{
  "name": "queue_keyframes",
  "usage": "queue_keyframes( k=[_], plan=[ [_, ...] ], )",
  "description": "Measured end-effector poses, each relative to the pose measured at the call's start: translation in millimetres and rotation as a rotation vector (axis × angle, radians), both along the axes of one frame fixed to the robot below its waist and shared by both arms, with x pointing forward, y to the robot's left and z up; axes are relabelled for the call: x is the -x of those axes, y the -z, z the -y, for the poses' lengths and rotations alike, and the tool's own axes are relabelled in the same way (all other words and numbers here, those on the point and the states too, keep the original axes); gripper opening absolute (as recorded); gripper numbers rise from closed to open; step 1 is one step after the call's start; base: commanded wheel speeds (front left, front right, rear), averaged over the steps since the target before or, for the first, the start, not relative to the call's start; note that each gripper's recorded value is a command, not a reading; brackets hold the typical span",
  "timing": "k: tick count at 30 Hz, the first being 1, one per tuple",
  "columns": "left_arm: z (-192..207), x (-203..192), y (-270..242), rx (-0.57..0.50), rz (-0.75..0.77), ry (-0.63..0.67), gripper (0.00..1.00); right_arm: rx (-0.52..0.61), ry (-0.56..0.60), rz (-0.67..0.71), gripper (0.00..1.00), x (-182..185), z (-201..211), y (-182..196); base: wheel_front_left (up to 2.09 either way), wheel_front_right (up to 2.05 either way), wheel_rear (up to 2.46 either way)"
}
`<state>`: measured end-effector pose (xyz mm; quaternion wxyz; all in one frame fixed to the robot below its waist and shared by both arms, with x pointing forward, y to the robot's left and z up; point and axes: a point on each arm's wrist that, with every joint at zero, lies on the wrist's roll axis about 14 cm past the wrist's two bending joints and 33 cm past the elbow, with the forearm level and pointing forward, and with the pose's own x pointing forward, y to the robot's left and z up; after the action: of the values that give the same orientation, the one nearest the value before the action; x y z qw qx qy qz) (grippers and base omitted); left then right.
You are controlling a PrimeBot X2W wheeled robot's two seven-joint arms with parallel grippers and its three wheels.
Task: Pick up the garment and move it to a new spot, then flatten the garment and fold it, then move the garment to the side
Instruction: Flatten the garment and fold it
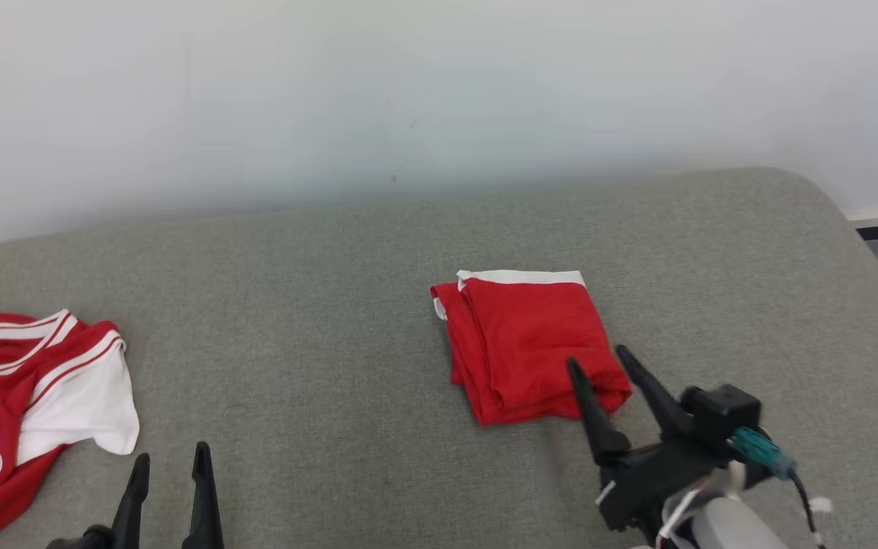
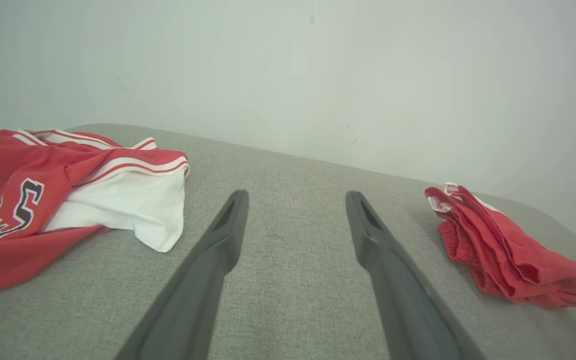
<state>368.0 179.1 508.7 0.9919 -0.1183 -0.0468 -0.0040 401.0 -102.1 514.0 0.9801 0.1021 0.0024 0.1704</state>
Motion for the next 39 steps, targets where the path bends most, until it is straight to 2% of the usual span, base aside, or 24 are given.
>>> queue_keyframes(
  k=[8,17,39],
  plan=[
    [2.7,5.9,-3.6,-0.001,0.011,0.010,1.00,0.011,0.202,0.071,1.00,20.3,61.3,-6.0,0.00,0.00,0.00],
    [3.9,18.0,-8.0,-0.037,0.029,0.029,1.00,0.062,0.302,0.069,1.00,42.0,97.4,2.0,0.00,0.00,0.00],
    [3.4,28.8,-1.8,-0.083,0.012,0.033,1.00,0.087,0.238,0.058,1.00,51.1,76.9,3.0,0.00,0.00,0.00]
  ],
)
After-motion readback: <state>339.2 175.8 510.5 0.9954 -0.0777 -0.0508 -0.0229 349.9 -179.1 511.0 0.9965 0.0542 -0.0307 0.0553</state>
